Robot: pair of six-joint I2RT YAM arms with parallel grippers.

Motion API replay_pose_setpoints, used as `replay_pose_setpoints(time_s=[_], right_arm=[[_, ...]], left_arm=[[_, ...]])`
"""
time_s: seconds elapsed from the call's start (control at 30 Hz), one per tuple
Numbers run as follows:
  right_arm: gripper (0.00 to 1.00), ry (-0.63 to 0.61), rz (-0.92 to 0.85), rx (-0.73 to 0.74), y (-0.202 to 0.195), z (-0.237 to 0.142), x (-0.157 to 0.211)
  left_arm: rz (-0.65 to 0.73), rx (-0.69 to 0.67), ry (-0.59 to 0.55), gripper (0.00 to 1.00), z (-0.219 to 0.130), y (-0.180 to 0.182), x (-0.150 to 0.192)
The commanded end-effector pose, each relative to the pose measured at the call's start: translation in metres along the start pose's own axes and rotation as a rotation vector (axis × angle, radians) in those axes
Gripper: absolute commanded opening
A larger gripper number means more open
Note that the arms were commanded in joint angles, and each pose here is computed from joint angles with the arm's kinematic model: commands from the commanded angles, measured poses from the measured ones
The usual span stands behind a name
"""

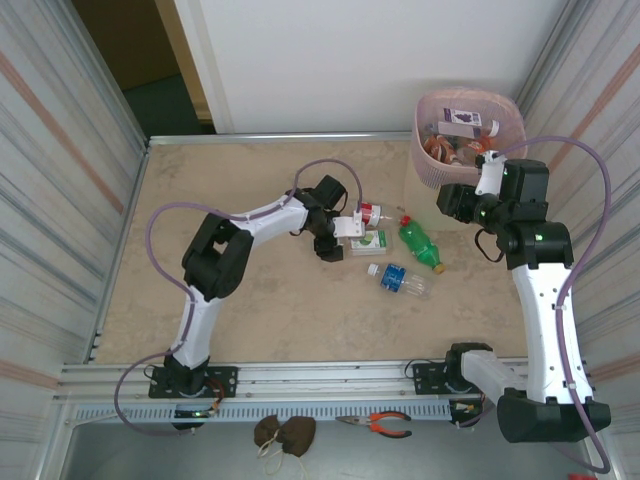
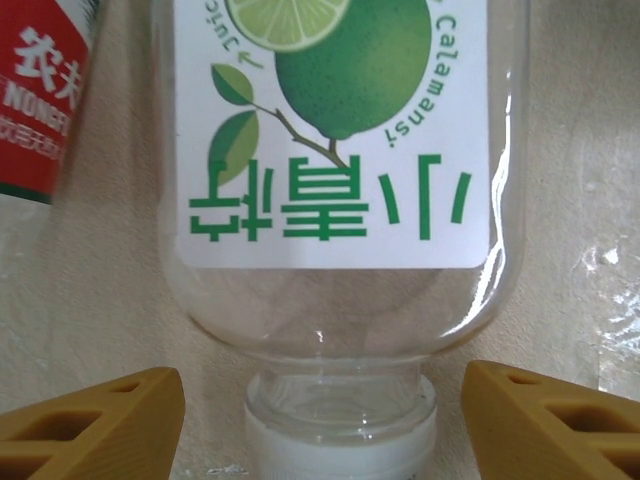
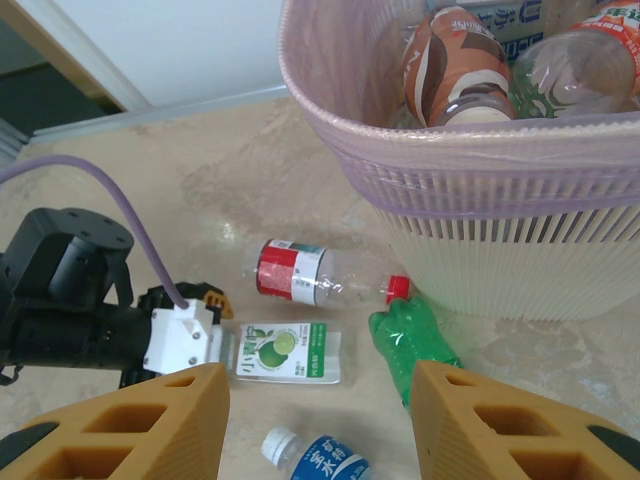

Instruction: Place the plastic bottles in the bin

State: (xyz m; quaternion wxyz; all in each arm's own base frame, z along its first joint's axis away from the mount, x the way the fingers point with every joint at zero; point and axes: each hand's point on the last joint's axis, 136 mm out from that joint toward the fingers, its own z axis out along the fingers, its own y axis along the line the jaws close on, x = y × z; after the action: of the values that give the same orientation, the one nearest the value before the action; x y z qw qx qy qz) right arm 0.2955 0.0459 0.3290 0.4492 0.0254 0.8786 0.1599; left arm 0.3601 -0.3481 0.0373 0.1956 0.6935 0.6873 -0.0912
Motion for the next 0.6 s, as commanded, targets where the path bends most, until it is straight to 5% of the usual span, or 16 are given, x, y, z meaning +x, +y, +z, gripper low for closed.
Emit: replay_pose_setpoints(time_s=[0.0,0.57], right_arm=[[0.50,-0.017,-0.021,0.007,0.001,-0.005,-0.001],[0.53,-0.127,-0.004,-0.060,0.018,-0.025,-0.023]], left_arm=[[0.010,0.027,0.024,0.69,0.005,-0.002,0.006],[-0.039,-0.053,-0.035,0.38,-0.045,0.002,-0.003]])
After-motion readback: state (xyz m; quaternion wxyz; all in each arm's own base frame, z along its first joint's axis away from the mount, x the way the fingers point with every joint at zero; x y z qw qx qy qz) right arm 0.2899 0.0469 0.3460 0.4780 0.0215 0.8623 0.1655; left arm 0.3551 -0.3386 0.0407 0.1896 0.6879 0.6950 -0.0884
